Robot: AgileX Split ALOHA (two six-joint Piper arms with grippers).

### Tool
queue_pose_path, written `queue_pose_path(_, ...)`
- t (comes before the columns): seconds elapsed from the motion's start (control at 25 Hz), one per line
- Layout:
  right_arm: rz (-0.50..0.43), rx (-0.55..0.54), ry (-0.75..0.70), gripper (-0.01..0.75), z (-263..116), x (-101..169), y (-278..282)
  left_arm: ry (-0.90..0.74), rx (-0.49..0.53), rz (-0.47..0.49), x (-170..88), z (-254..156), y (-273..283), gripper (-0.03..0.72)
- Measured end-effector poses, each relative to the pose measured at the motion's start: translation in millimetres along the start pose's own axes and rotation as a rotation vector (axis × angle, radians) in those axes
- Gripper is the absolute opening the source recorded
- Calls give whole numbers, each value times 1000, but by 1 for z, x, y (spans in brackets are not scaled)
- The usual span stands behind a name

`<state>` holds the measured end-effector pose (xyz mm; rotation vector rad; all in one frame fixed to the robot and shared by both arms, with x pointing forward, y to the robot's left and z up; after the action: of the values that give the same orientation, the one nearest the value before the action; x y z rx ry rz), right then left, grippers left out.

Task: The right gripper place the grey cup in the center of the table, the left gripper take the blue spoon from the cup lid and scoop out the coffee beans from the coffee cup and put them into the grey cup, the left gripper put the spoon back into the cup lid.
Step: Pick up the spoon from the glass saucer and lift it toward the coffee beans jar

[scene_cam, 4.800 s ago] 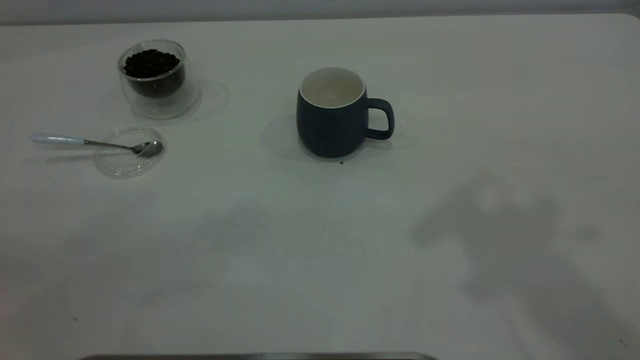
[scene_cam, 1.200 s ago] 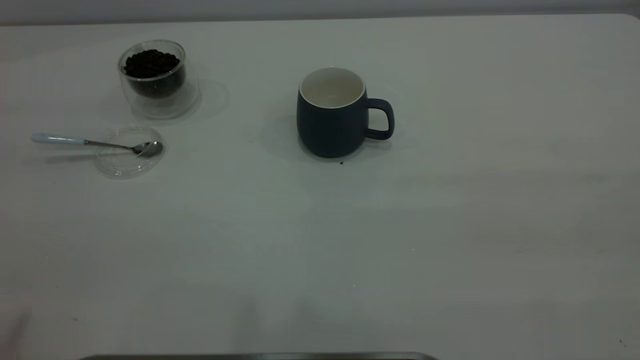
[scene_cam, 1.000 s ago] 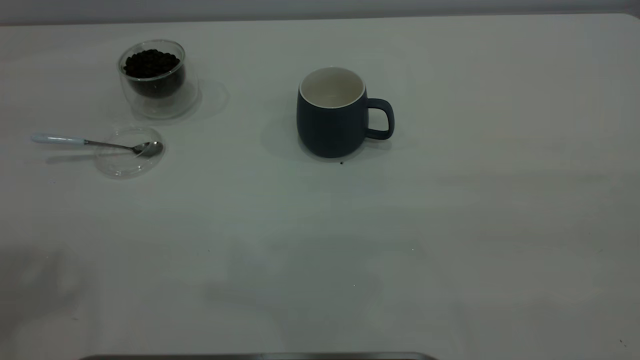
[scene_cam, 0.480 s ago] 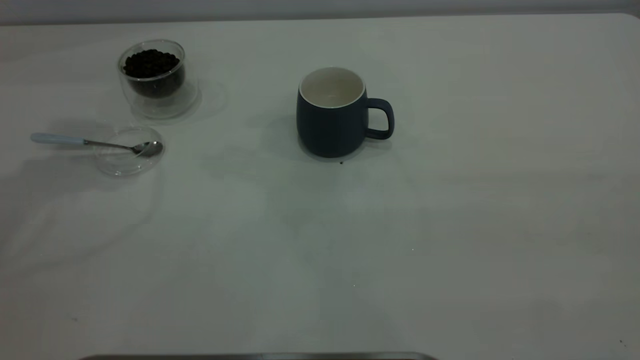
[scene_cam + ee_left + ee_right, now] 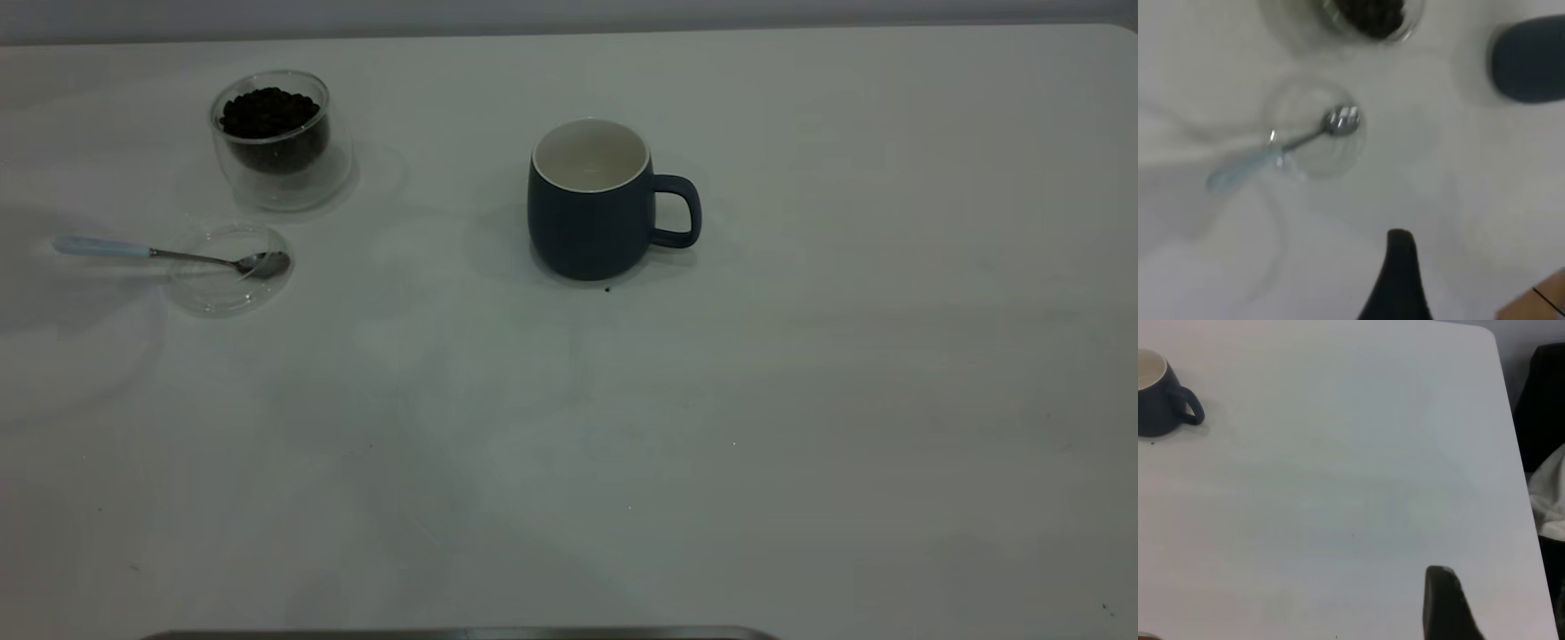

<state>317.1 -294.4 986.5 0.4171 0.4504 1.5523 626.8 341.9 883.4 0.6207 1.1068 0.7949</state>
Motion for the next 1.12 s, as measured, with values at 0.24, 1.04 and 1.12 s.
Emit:
queue_pose_path(0.24, 0, 0, 0, 363, 0, 0, 0, 110, 67, -87, 43, -33, -24, 717)
queue_pose_path(1.04, 0, 0, 0, 363, 0, 0, 0, 99, 163, -136, 117, -50, -94, 715)
queue_pose_path(1.12, 0, 0, 1, 363, 0, 0, 0, 84, 167, -142, 122, -50, -101, 715)
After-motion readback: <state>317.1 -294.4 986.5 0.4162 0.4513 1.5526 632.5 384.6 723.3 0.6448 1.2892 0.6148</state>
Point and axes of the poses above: a point on each arm's last joint axis where the gripper is mounted, y pointing back along that axis away from the gripper, x along the wrist's bending axis when the last joint is at zero, z = x × y, the point moved 10 cm from there along -y, pointing out along that axis toward the gripper, and after that the axes turned 4 degrees about -y, right-handed, at the moved point
